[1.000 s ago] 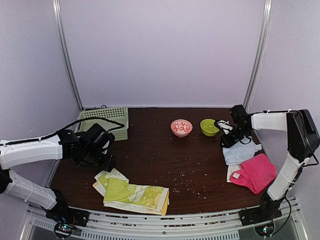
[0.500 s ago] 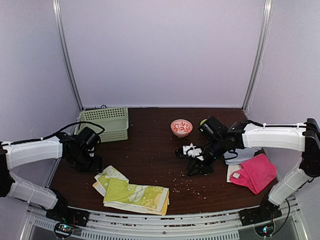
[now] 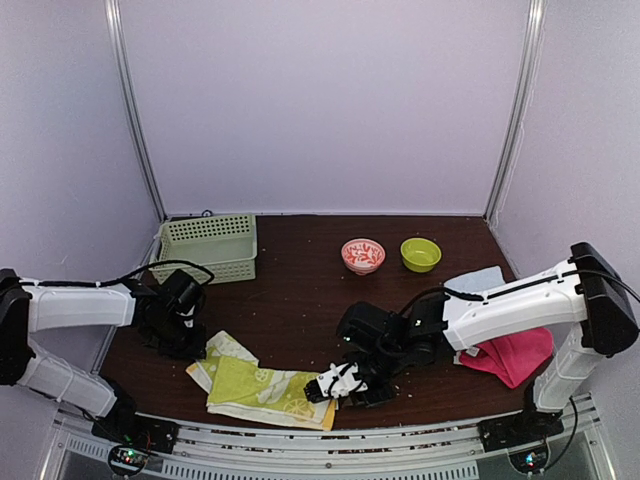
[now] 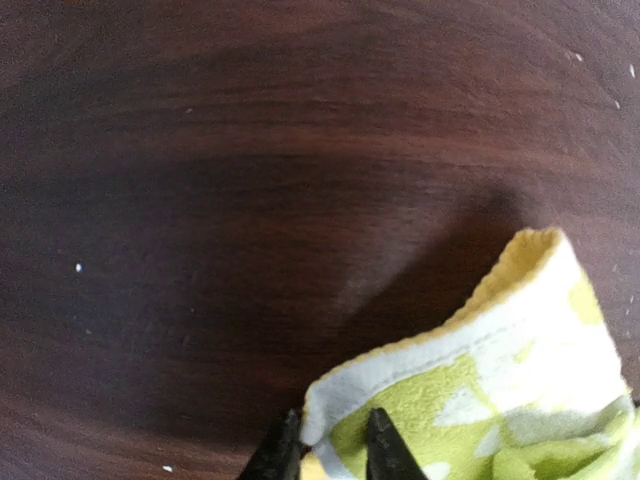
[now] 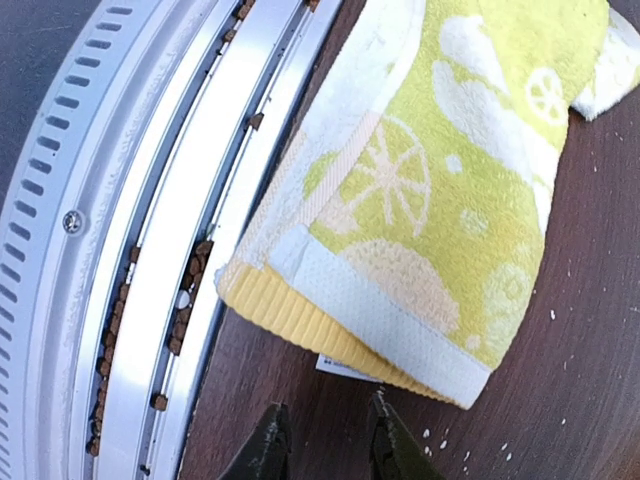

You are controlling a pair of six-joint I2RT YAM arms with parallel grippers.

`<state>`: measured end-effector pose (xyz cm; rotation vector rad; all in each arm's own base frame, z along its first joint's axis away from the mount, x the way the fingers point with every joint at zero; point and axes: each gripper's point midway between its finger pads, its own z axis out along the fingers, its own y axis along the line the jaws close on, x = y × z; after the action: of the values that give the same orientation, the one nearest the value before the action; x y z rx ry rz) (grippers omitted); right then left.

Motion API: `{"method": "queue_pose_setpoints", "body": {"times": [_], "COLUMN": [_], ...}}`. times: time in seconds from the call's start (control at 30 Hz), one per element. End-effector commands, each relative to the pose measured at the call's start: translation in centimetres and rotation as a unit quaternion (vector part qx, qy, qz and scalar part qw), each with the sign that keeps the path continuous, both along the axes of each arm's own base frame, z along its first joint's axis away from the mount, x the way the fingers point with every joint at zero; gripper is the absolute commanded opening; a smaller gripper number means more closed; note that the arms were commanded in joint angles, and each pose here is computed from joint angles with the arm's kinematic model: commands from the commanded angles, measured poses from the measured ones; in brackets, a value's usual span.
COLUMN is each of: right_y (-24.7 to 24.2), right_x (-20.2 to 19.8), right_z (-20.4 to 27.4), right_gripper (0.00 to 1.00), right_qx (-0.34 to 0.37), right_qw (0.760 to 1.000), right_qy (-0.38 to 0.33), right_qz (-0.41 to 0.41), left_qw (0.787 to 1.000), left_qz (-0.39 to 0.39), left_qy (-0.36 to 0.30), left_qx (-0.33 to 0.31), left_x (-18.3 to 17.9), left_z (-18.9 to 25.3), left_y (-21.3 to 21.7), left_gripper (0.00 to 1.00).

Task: Roll the towels
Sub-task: Pick up the towel from the center of the board.

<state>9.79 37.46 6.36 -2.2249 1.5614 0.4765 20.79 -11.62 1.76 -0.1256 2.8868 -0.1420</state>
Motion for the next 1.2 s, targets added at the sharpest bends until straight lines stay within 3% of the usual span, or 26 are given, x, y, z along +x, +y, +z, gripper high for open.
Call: {"method": "queue_pose_setpoints", "body": {"times": [0.0,0.07,0.5,0.83,1.17], "right_y": [2.8,3.3,4.8,6.9,7.7], "right_x": [0.3,-0.2,-0.3,-1.1,-1.5], "right_z": [1.1,0.9,-1.3,-0.9,-3.6], "right_gripper": [0.27,0.28,0.37,0.38,0.37], "right_qx": [0.026,0.024,0.015,0.036,0.007], "right_qw": [0.999,0.999,0.999,0.998,0.999], "right_qy": [-0.032,-0.037,-0.037,-0.035,-0.030], "right_qz": [0.007,0.014,0.020,0.023,0.036], "left_qw": [1.000,0.999,0.988,0.988,0.988], "left_qz": [-0.005,-0.005,-0.002,-0.008,-0.010], "left_qy": [-0.016,-0.029,-0.148,-0.142,-0.147], "left_qx": [-0.026,-0.031,-0.049,-0.055,-0.050], "left_x": [0.9,1.3,4.0,3.6,3.7], "left_z": [0.2,0.9,10.2,10.0,10.1], "left_y": [-1.1,-1.2,-1.1,-1.3,-1.1], "left_gripper": [0.11,0.00,0.00,0.00,0.00]}}
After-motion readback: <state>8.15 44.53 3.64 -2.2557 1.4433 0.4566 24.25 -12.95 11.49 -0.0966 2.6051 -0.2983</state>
